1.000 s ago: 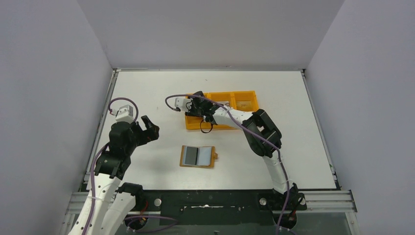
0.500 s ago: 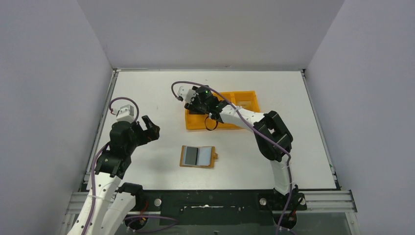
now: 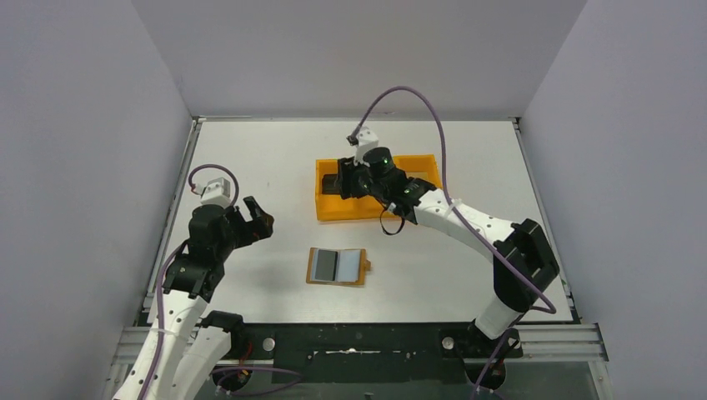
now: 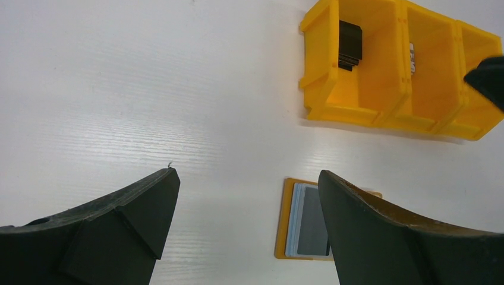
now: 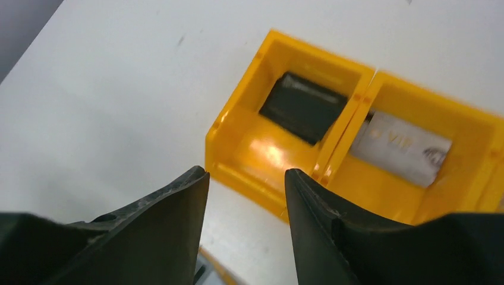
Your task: Take the credit cards out of the card holder
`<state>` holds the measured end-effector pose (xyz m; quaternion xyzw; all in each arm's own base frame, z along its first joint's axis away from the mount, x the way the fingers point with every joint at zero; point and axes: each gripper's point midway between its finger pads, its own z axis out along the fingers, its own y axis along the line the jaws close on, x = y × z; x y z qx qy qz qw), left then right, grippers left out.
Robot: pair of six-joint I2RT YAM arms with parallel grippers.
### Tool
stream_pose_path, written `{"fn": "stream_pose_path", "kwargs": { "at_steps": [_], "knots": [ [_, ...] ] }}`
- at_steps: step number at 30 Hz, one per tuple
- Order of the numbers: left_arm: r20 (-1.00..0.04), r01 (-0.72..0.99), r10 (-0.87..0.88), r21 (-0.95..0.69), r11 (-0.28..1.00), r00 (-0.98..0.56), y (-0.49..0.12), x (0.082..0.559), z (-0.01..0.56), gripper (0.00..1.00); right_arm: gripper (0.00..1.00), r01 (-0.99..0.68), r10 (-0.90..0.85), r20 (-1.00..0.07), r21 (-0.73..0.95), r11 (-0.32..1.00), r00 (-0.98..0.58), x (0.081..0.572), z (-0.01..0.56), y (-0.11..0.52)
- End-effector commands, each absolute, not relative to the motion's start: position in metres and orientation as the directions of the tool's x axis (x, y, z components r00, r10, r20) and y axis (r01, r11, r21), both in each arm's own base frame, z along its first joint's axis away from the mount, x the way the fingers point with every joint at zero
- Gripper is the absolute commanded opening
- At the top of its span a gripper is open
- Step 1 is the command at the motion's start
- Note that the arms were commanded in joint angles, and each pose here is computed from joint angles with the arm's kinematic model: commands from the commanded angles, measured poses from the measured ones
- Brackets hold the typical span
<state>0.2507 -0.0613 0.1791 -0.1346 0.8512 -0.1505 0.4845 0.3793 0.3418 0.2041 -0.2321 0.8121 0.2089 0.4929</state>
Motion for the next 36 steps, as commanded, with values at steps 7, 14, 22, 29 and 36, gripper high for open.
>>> {"fn": "stream_pose_path", "kwargs": {
  "at_steps": [7, 14, 22, 29, 36],
  "knots": [
    [-0.809, -0.040, -0.365, -0.392, 0.919, -0.460, -0.065, 0.261, 0.192, 0.89, 0.49, -0.295, 0.186, -0.629, 0.579, 0.760, -0.755, 0.259, 0.140, 0.370],
    [-0.796, -0.036, -0.368, -0.401, 0.915, -0.480, -0.068, 0.261, 0.188, 0.89, 0.45, -0.248, 0.142, -0.556, 0.566, 0.786, -0.819, 0.216, 0.097, 0.396],
    [-0.698, 0.163, -0.344, -0.550, 0.819, -0.628, -0.123, 0.251, 0.188, 0.81, 0.37, -0.116, 0.131, -0.448, 0.482, 0.868, -0.884, 0.197, 0.029, 0.365],
    [-0.572, 0.206, -0.260, -0.623, 0.755, -0.778, -0.157, 0.241, 0.157, 0.73, 0.36, -0.087, 0.153, -0.418, 0.501, 0.861, -0.895, 0.191, 0.017, 0.355],
    [-0.488, 0.193, -0.183, -0.623, 0.758, -0.854, -0.186, 0.222, 0.119, 0.63, 0.33, -0.032, 0.209, -0.397, 0.520, 0.854, -0.894, 0.197, 0.011, 0.349]
  ]
}}
